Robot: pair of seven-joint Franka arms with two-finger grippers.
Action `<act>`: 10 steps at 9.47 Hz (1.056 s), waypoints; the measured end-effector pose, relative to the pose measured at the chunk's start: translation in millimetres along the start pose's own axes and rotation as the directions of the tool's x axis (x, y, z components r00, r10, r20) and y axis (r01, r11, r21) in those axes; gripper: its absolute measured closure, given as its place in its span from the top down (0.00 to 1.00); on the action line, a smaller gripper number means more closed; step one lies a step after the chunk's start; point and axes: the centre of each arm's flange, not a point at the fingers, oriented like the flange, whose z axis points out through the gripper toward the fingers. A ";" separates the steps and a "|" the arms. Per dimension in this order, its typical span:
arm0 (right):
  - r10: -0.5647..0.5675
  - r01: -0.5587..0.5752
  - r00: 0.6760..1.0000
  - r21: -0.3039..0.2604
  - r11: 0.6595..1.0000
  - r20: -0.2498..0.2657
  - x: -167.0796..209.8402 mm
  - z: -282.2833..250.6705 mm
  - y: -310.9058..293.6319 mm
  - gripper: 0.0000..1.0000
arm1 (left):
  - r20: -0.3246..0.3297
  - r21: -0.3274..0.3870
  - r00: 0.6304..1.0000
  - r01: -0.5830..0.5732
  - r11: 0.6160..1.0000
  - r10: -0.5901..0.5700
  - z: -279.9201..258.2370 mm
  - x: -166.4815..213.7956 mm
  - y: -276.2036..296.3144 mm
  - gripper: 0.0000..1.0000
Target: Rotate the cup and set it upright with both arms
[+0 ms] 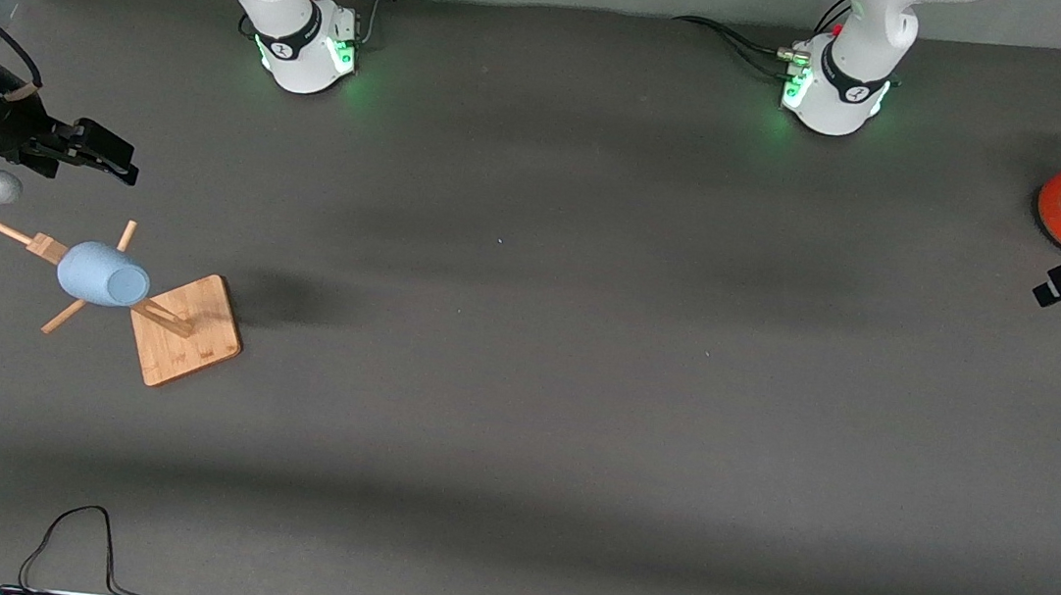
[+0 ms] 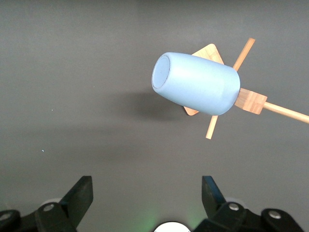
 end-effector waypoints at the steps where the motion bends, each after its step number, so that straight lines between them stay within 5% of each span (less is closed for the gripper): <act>1: 0.000 0.000 1.000 0.000 1.000 0.001 0.0 0.3 0.0 1.00 | -0.003 -0.001 1.000 0.000 1.000 0.000 -1.5 -0.7 0.1 1.00; 6: 0.000 0.000 1.000 0.000 1.000 0.000 0.0 0.2 -0.2 1.00 | -0.005 0.004 1.000 -0.007 1.000 0.007 -2.7 -2.6 1.9 1.00; 10: 0.030 -0.030 1.000 0.000 1.000 0.001 0.1 0.5 0.2 1.00 | -0.001 0.141 0.991 -0.129 0.982 0.131 -8.9 -22.1 42.8 1.00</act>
